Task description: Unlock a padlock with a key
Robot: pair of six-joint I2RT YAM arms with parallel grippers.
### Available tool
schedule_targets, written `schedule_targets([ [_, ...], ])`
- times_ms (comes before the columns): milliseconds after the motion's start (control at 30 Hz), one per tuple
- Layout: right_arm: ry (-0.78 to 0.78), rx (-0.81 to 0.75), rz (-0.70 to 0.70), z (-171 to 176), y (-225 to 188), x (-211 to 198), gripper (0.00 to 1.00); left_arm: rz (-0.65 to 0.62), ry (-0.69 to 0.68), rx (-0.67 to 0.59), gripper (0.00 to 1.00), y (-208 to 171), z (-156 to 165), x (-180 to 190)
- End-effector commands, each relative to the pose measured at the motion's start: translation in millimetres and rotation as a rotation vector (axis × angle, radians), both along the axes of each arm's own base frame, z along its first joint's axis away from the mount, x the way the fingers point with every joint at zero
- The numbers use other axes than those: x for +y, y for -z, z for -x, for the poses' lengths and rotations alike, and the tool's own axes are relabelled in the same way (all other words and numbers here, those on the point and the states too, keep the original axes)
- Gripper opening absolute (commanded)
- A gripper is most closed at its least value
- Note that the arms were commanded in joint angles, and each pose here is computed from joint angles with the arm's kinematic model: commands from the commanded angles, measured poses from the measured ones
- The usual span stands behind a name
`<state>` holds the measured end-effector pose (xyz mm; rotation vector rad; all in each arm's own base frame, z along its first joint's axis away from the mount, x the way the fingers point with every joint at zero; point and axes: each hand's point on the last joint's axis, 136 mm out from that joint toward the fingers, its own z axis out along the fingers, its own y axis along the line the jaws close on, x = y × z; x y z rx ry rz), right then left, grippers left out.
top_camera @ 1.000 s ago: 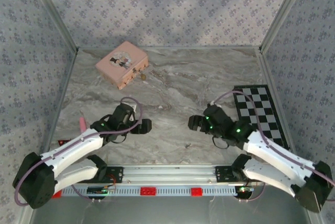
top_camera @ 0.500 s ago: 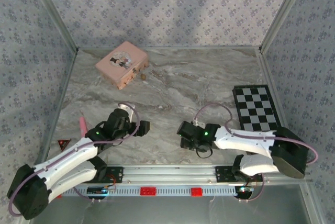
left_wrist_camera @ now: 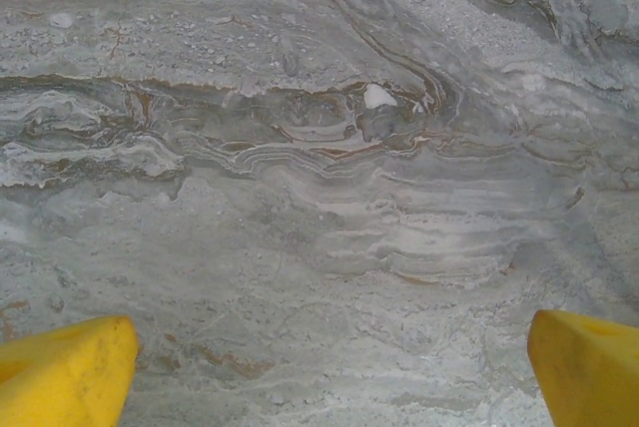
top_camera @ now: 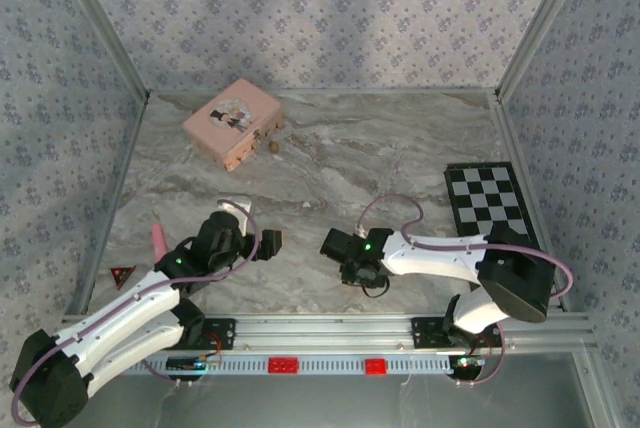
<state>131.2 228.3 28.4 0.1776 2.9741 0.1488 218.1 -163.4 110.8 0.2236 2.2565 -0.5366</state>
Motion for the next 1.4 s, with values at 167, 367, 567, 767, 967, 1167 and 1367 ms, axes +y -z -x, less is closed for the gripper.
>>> schedule_targets([
  [167, 0.007, 0.037, 0.059, 6, 5, -8, 0.26, -0.001, -0.012, -0.008, 1.0, -1, 0, 2],
  [367, -0.007, 0.04, 0.062, 4, 8, -5, 0.22, -0.005, -0.015, -0.007, 1.0, 1, -1, 2],
  [567, -0.028, 0.042, 0.073, 2, 11, -2, 0.18, -0.014, -0.014, 0.001, 1.0, 4, -1, 2],
  [767, -0.052, 0.029, 0.089, 0, 8, 0, 0.1, -0.019, -0.02, 0.0, 1.0, 4, -3, 3],
  [967, -0.131, -0.015, 0.105, -5, -2, 7, 0.0, -0.03, -0.022, 0.01, 1.0, 8, -3, 3],
  [1167, -0.257, -0.143, 0.127, -25, -40, 13, 0.0, -0.034, -0.03, 0.007, 1.0, 8, -5, 3],
  [1367, -0.337, -0.334, -0.164, -47, -92, 50, 0.0, -0.02, -0.005, -0.014, 1.0, 3, -5, -1],
])
